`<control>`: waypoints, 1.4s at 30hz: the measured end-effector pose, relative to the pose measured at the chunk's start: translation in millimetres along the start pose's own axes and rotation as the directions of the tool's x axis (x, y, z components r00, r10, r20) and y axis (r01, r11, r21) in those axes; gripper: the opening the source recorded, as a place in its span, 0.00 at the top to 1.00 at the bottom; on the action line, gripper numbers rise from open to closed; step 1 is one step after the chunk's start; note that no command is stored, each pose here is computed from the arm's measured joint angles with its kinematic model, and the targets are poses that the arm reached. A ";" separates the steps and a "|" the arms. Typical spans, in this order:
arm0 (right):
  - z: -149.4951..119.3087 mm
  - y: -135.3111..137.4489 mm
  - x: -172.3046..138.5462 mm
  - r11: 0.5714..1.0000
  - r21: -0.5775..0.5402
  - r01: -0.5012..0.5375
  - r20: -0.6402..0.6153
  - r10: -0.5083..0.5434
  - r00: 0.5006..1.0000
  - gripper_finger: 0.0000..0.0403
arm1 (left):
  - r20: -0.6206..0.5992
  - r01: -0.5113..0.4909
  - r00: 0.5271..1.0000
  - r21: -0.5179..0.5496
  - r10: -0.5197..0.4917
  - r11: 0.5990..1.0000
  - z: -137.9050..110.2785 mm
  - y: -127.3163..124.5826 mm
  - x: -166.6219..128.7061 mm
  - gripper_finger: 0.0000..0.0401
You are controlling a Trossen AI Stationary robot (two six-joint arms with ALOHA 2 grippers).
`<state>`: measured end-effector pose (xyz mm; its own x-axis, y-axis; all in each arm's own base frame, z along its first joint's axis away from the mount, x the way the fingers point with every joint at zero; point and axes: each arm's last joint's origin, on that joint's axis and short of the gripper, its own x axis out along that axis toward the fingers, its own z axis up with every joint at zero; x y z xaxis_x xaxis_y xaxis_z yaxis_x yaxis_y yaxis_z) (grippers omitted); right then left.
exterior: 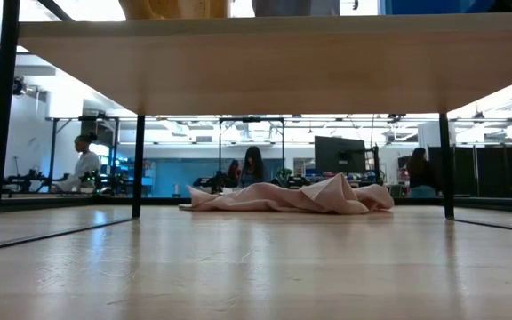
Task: Stack small to large cups/mugs on shelf
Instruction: Return to Home Position
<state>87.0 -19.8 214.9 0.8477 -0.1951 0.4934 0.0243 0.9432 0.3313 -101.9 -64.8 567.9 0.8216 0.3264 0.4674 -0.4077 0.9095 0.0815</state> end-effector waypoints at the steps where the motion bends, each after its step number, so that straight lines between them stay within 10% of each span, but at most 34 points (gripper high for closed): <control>1: 0.0 0.0 0.0 1.000 0.000 0.000 0.000 0.000 1.000 0.67 | -0.017 -0.081 0.997 0.011 0.081 0.997 -1.8 0.9 -10.3 1.00; 12: -0.1 0.0 0.0 1.000 0.003 0.001 -0.001 -0.001 1.000 0.68 | 0.062 -0.433 0.900 0.023 0.431 0.901 -19.0 -7.7 -141.4 1.00; 21: 0.1 -0.7 0.1 1.000 0.004 0.021 0.007 -0.021 1.000 0.67 | 0.089 -0.440 0.893 -0.041 0.442 0.897 -64.6 -21.4 -230.3 1.00; 29: 0.4 -1.6 0.1 0.998 0.047 0.051 0.019 -0.051 0.998 0.68 | 0.129 -0.234 0.962 -0.060 0.240 0.970 -75.9 2.3 -256.3 1.00; 42: -1.5 -2.5 1.2 0.990 0.124 0.064 0.004 -0.065 0.998 0.66 | 0.115 -0.029 0.992 -0.164 0.049 0.986 -94.8 130.1 -238.9 1.00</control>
<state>88.7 -22.1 213.4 0.8421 -0.2567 0.4744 0.0123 0.8884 0.4589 -313.5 -0.1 383.4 0.7497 0.3387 0.5685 -0.3608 0.9294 -0.0779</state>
